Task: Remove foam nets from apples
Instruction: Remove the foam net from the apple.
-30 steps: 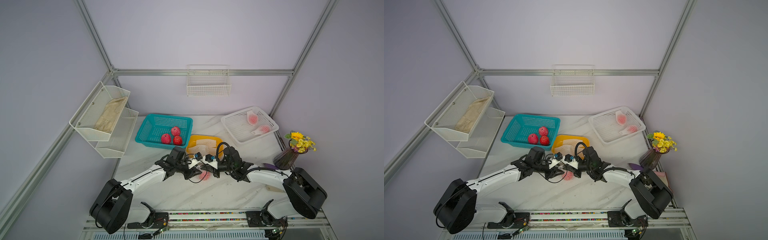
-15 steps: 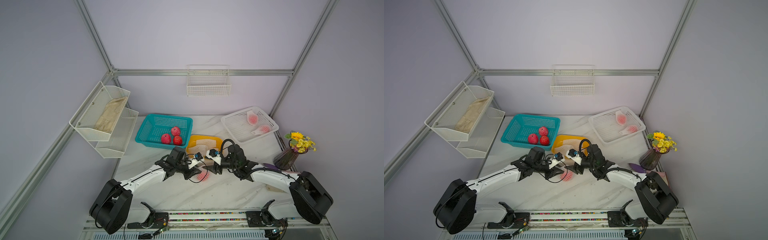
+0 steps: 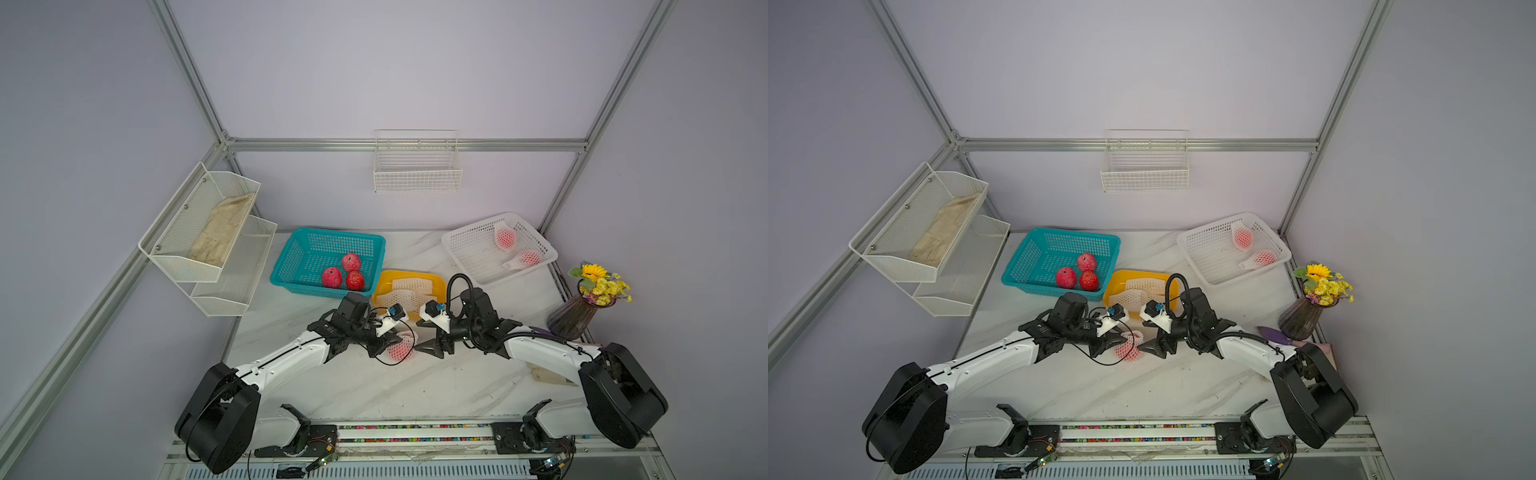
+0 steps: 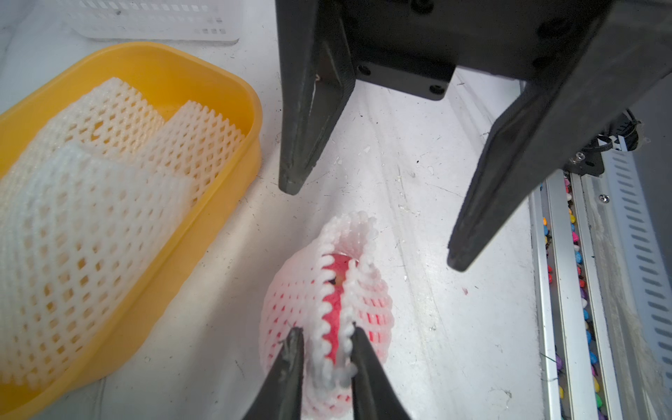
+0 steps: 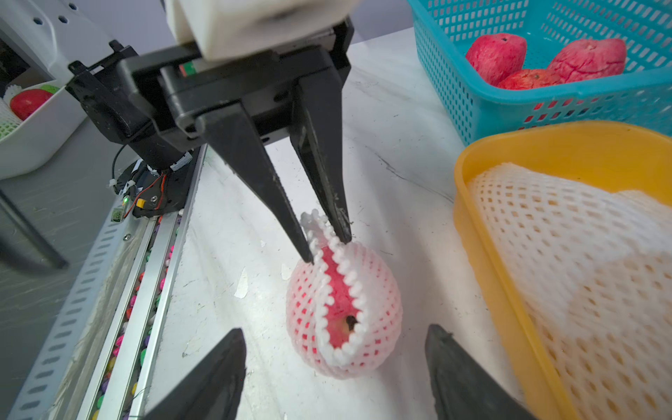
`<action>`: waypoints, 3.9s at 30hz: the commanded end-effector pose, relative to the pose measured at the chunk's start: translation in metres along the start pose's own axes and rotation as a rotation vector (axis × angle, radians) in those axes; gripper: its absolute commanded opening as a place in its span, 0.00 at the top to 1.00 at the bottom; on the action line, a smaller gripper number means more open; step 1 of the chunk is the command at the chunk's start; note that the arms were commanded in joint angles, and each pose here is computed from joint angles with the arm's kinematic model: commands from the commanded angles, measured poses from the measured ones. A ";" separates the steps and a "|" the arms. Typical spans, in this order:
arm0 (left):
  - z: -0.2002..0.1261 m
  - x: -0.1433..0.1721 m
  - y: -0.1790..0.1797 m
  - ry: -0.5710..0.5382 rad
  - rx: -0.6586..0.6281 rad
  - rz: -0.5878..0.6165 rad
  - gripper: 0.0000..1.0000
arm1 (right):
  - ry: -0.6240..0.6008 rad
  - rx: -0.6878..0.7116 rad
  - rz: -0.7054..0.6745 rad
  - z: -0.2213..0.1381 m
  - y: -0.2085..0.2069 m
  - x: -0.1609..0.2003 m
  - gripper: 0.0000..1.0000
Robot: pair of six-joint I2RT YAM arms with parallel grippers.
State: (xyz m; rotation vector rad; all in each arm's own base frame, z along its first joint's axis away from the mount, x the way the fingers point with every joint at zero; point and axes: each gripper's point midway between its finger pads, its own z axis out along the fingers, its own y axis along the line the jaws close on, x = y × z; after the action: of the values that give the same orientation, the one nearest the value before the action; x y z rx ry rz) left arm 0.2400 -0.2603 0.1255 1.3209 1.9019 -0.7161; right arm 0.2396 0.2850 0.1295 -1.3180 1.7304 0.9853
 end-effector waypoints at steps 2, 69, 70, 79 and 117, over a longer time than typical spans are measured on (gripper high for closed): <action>-0.003 -0.014 -0.002 -0.034 0.007 0.058 0.76 | 0.042 -0.033 -0.004 0.008 -0.006 -0.002 0.25; -0.009 -0.035 -0.003 -0.088 -0.005 0.092 0.88 | 0.058 -0.093 0.081 0.029 0.004 0.010 0.21; -0.010 -0.037 -0.003 -0.093 -0.006 0.094 0.88 | 0.041 -0.093 0.076 0.030 0.004 0.008 0.22; -0.009 -0.040 -0.006 -0.102 0.016 0.089 0.90 | -0.033 -0.081 -0.005 0.026 0.003 -0.011 0.50; 0.011 -0.024 0.002 -0.025 0.037 0.064 0.77 | -0.107 -0.109 -0.082 0.026 0.005 -0.047 0.97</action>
State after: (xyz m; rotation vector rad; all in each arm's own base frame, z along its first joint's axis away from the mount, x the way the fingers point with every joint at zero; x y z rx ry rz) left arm 0.2483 -0.2766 0.1350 1.3561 1.8353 -0.7326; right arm 0.2437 0.3126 0.1223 -1.3312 1.7413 1.1010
